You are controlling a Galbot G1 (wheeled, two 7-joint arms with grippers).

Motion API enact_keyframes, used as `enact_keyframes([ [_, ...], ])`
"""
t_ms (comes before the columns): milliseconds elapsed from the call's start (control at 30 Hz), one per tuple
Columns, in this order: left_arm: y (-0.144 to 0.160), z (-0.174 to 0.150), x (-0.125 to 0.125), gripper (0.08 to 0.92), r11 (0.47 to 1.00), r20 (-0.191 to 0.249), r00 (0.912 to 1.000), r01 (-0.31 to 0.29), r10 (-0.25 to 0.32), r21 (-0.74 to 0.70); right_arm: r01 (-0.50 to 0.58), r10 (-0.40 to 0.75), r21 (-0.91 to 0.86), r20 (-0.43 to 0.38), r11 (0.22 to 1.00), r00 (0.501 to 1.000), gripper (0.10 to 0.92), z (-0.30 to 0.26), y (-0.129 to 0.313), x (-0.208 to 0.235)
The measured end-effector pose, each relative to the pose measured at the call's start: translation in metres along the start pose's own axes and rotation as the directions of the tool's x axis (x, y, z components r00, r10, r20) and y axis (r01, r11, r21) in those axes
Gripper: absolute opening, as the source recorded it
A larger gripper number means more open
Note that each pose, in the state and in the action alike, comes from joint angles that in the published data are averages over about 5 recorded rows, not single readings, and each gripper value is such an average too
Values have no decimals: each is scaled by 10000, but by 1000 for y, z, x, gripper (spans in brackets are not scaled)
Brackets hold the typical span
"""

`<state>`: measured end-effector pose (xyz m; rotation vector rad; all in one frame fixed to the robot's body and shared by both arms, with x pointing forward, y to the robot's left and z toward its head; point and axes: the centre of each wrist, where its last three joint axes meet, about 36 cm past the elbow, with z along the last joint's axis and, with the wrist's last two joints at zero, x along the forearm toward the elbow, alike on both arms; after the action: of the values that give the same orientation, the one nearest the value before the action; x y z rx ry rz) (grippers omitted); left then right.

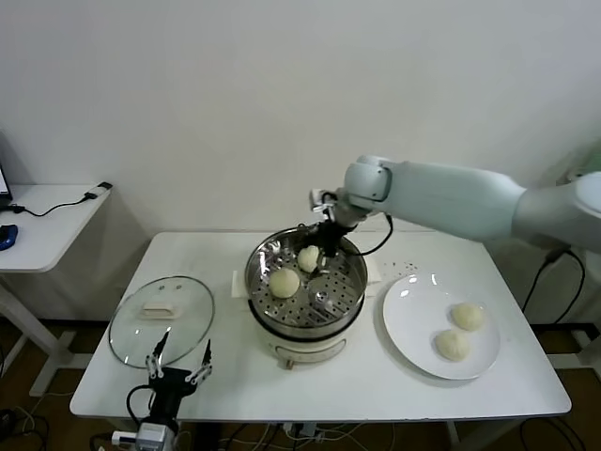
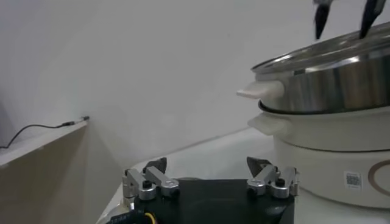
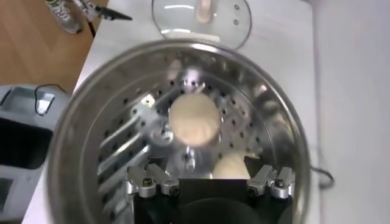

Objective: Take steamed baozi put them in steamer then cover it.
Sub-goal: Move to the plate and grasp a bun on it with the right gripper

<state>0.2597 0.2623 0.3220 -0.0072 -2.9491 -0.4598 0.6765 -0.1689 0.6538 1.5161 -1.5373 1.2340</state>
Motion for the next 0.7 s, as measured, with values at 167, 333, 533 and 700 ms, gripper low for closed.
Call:
enact_keyframes([
  [167, 1, -1, -1, 823, 10000, 18, 10000, 22, -22, -15, -145, 143, -194, -118, 9997, 9998, 823, 44, 20, 34],
  [333, 2, -3, -2, 823, 10000, 31, 10000, 61, -61, -36, -205, 189, -491, -327, 9986, 9993, 823, 93, 49, 47],
  [533, 2, -5, -2, 823, 9999, 24, 9999, 115, -114, -68, -135, 69, -940, -702, 9955, 9975, 823, 154, 86, 33],
  [700, 0, -6, -1, 823, 9999, 17, 9999, 150, -150, -79, -44, -108, -1232, -1219, 9924, 9925, 823, 197, 114, 13],
])
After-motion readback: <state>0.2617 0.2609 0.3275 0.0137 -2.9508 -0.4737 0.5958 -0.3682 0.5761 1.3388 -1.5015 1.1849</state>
